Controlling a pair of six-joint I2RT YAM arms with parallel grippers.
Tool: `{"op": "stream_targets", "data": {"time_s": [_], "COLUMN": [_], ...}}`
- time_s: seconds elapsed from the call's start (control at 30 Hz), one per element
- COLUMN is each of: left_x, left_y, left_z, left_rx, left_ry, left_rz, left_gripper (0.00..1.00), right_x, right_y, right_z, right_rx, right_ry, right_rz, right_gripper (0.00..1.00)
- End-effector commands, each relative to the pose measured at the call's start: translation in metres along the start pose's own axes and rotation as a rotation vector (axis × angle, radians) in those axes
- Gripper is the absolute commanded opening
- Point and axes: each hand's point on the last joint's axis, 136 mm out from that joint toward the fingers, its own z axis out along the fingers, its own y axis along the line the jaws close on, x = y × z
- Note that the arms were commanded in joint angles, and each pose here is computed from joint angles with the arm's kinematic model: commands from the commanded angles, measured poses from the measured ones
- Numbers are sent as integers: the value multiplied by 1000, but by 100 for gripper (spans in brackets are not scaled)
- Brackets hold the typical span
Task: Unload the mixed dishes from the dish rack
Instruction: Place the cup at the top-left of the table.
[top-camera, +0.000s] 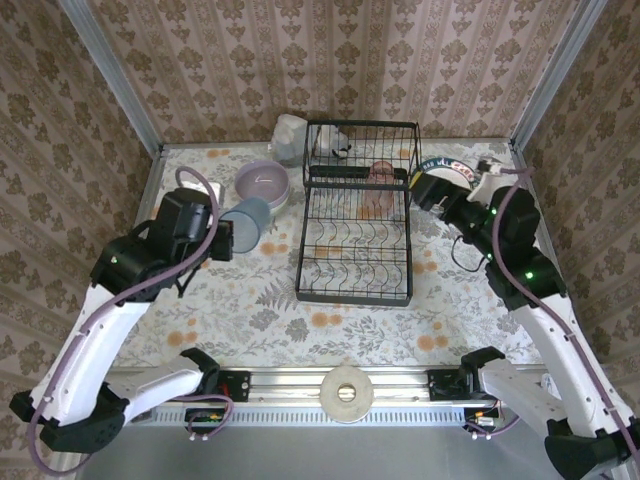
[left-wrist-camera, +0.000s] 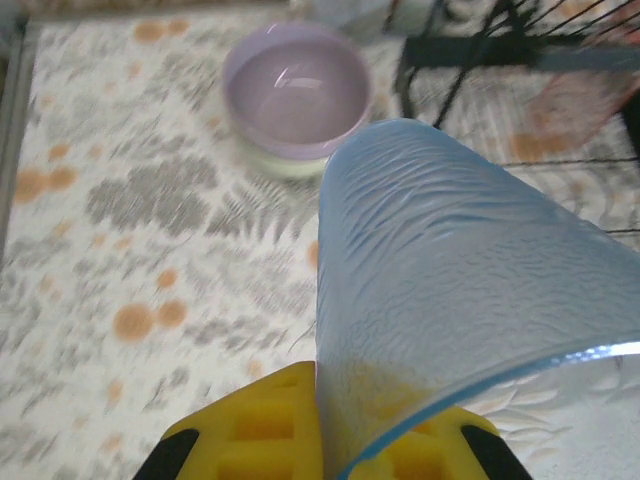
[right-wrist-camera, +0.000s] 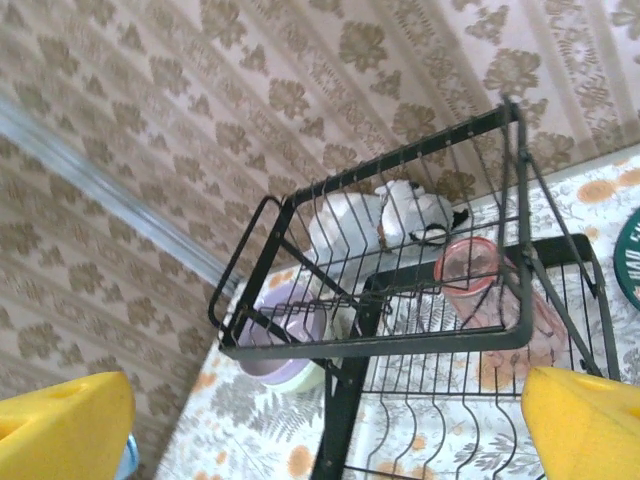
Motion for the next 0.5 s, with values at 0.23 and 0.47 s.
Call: {"op": "stream_targets", "data": {"time_s": [0.23,0.47], "left_x": [37,34], "left_y": [3,2], "left_z": [56,116], "left_rx": [87,70], "left_ry": [354,486], "left_rz": [-81,-27], "left_gripper": [0,0], "right_x": [50,119], "right_y": [16,33], "right_z": [56,56], "right_rx": [-10,-88], "right_ry": [209,318], "right_rz": [-150,-299], "right_gripper": [100,100]}}
